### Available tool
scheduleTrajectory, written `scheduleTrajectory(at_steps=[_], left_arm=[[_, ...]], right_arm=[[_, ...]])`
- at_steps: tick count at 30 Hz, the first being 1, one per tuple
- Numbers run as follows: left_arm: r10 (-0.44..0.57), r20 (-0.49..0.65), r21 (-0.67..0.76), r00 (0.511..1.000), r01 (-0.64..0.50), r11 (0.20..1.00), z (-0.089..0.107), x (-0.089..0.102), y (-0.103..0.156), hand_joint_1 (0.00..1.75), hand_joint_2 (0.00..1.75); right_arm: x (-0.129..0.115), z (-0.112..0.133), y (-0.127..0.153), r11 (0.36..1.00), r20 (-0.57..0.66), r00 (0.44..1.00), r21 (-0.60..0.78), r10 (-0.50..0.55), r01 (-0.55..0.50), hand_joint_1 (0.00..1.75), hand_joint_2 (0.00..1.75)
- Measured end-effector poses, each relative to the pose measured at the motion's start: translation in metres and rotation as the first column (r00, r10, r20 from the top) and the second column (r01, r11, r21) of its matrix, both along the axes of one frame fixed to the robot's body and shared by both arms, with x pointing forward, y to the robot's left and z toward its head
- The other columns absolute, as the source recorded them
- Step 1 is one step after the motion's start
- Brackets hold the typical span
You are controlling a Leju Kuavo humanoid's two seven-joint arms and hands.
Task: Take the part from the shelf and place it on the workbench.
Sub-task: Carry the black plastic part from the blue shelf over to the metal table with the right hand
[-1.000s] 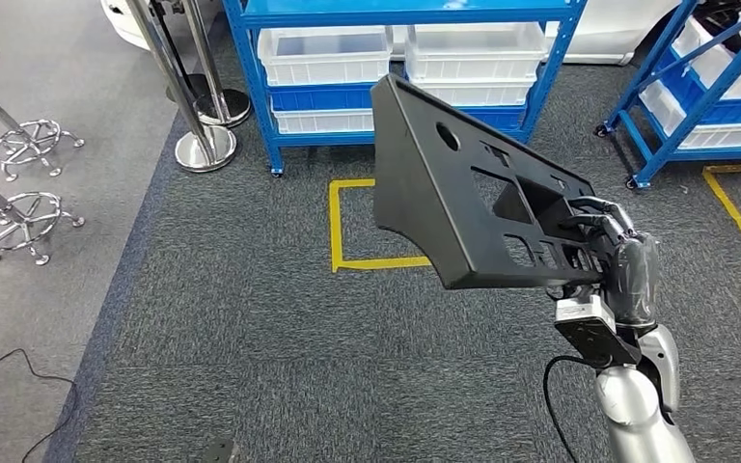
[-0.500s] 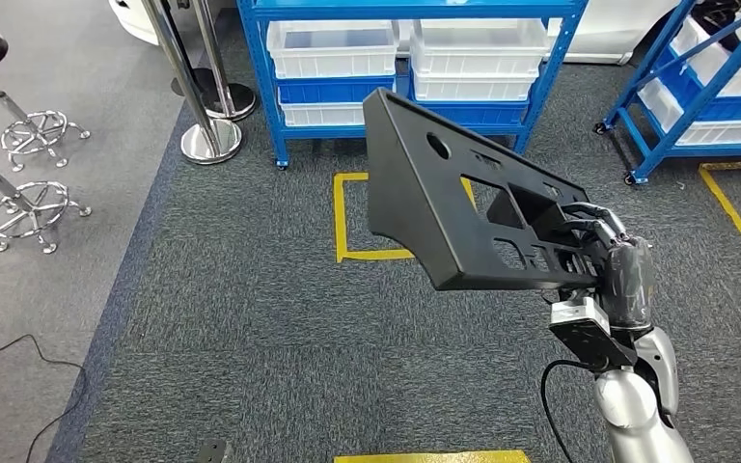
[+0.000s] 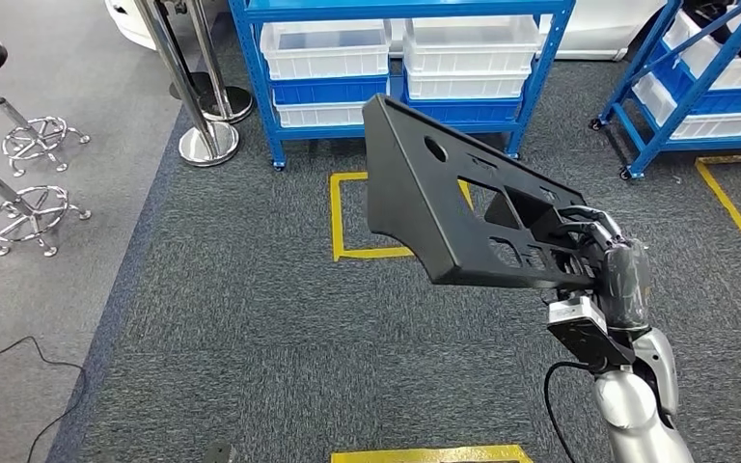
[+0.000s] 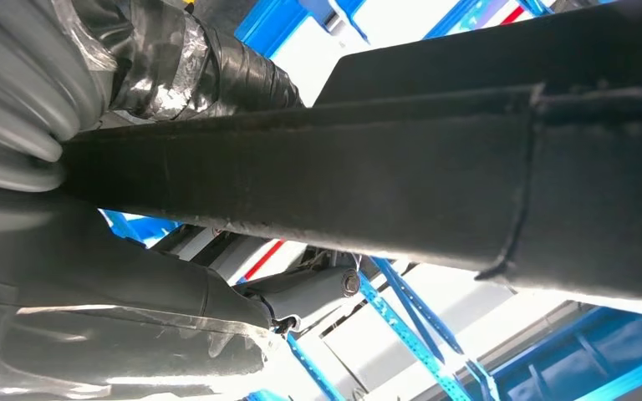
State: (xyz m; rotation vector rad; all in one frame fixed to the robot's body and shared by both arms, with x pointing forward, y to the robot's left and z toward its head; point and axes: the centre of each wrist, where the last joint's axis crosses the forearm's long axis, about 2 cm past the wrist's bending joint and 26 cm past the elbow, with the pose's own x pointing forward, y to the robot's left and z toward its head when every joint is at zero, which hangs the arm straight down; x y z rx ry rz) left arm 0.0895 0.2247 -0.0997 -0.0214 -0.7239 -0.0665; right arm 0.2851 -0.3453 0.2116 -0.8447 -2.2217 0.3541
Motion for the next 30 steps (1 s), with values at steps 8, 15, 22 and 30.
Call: scheduleTrajectory(at_steps=[8,15,22,30], left_arm=[[0.01,0.002,-0.005,1.0,-0.01,1.0,0.0,0.001,0.0,0.0,1.75],[0.005,0.0,-0.004,1.0,-0.005,1.0,0.0,0.0,0.0,0.0,1.75],[0.003,0.001,0.001,1.0,-0.003,1.0,0.0,0.0,0.0,0.0,1.75],[0.005,-0.002,0.006,1.0,-0.005,1.0,0.0,-0.001,0.001,0.0,1.75]], right_arm=[[0.006,0.004,-0.003,1.0,-0.003,1.0,-0.001,0.012,-0.012,1.75,0.0],[0.007,-0.001,-0.006,1.0,-0.021,1.0,0.017,0.01,-0.01,1.75,0.0],[0.005,-0.002,-0.011,0.999,-0.017,1.0,0.027,-0.018,0.018,1.75,0.0],[0.001,-0.007,-0.012,0.999,-0.028,0.999,0.031,-0.026,0.027,1.75,0.0]])
